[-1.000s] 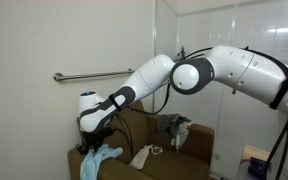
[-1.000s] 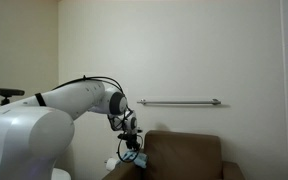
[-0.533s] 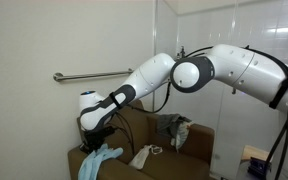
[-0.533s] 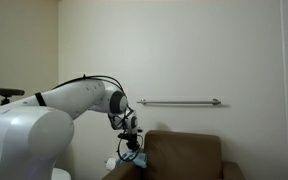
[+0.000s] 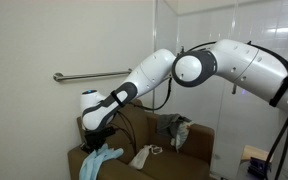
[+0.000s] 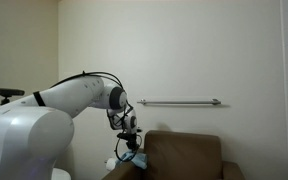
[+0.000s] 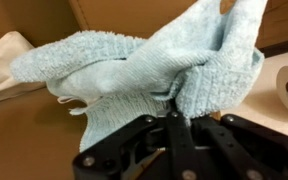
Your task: Pick up all the clothes and place them on the sofa arm
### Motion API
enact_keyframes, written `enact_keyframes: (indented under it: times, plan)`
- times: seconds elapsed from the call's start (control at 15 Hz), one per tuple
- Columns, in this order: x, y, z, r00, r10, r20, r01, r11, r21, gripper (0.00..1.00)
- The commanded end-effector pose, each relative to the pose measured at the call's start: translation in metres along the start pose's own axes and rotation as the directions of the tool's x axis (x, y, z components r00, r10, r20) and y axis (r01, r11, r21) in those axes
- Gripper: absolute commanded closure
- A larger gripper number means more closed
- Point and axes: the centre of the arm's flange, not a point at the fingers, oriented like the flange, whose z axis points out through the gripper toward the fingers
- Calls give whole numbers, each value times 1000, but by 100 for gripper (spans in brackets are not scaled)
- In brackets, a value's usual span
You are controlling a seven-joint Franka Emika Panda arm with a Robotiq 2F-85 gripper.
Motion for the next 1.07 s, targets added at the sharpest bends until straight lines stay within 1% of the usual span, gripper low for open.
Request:
enact_keyframes:
  times: [0.0,0.2,0.27,0.33,0.4,0.47,0.6,0.73,0.87,1.0]
  plan:
    - [-52,8,-27,993,108,-49,-110,993,-43,99]
    - [-71,1,-33,978,196,-75,-202,977,-69,99]
    - [-76,0,-37,975,212,-70,-218,970,-107,99]
    - [-75,16,-53,969,237,-72,-245,961,-130,99]
    - [-66,40,-75,958,276,-83,-286,944,-163,99]
    - [-57,51,-82,948,307,-82,-317,929,-192,99]
    - [-41,84,-107,923,376,-78,-383,888,-256,99]
    - [-29,127,-137,892,447,-67,-446,844,-298,99]
    - [-20,171,-170,854,518,-54,-505,798,-327,99]
    - [-18,217,-200,819,571,-50,-551,761,-343,99]
